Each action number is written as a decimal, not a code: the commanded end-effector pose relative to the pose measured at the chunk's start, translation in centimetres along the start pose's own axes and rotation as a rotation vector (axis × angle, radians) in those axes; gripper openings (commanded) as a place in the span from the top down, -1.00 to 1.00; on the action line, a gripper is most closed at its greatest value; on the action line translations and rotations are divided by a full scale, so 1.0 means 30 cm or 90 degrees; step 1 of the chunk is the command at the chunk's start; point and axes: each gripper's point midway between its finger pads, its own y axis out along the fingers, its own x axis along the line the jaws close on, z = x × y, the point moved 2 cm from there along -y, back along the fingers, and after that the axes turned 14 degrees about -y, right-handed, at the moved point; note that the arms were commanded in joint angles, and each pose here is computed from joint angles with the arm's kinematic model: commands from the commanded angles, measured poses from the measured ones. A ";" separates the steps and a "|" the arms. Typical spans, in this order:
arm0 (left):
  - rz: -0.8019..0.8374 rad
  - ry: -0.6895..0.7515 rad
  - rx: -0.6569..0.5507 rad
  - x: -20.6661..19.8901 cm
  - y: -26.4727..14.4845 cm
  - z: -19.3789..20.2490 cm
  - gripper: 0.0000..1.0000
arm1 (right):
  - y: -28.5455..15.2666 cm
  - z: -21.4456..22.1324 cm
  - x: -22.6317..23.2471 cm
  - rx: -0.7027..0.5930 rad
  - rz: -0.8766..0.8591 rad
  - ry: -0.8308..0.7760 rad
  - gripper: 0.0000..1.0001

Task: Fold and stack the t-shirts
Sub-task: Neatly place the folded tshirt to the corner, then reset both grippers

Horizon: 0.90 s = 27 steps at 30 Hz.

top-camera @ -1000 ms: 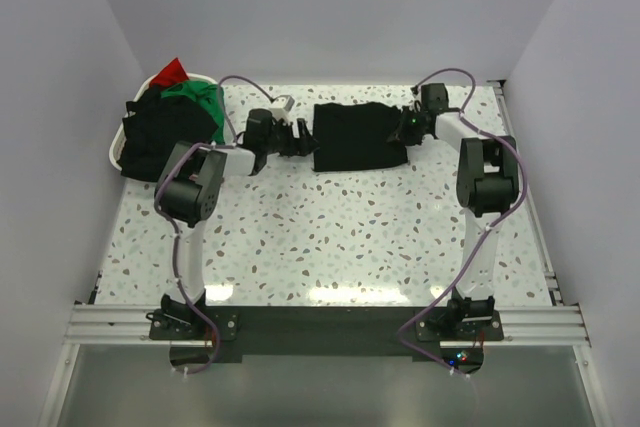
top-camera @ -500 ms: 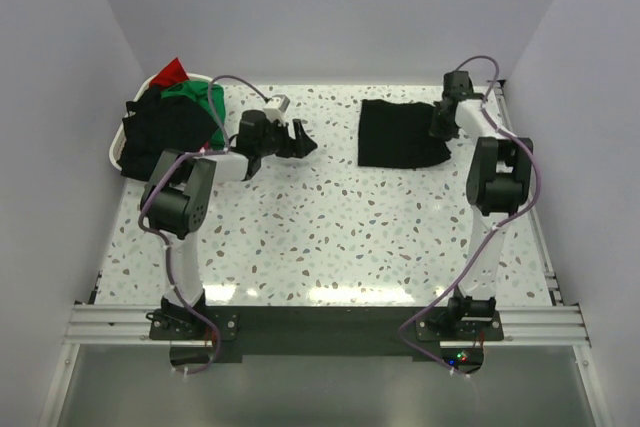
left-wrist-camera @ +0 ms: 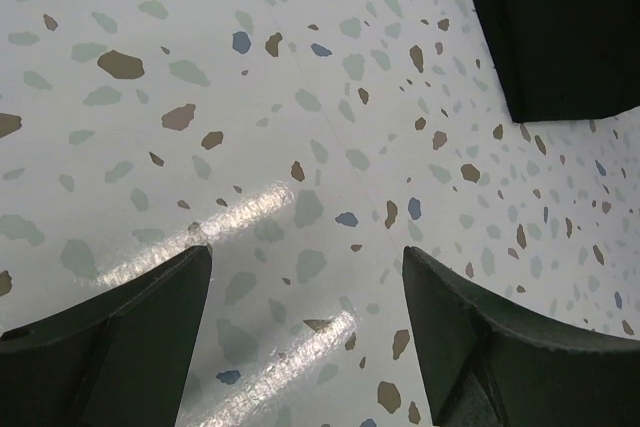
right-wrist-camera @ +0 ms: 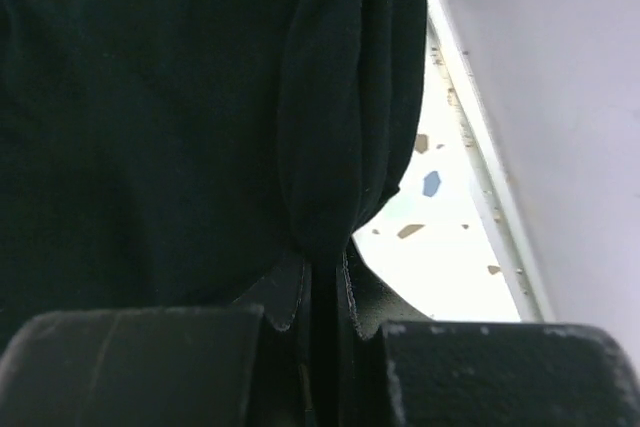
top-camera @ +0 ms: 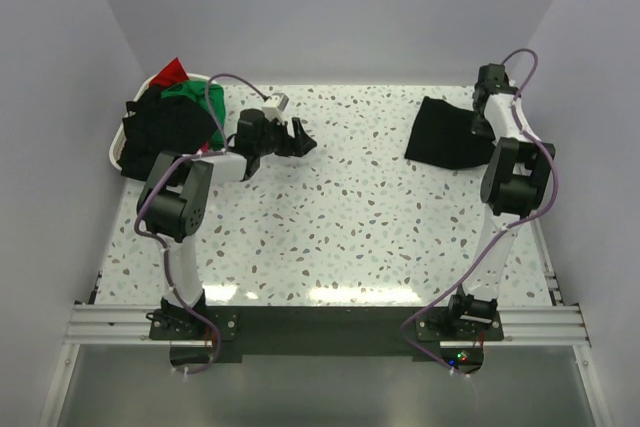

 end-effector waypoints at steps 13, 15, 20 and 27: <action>0.015 0.046 -0.072 -0.091 -0.089 -0.105 -0.65 | -0.227 0.006 -0.219 -0.044 0.154 0.114 -0.95; 0.022 0.049 -0.081 -0.111 -0.104 -0.121 -0.65 | -0.286 -0.001 -0.219 -0.076 0.138 0.133 -0.97; 0.022 0.059 -0.118 -0.157 -0.176 -0.156 -0.65 | -0.395 0.015 -0.106 -0.149 0.009 0.144 -0.98; -0.027 0.073 -0.187 -0.185 -0.308 -0.211 -0.66 | -0.447 0.058 0.114 -0.226 -0.246 0.146 -0.98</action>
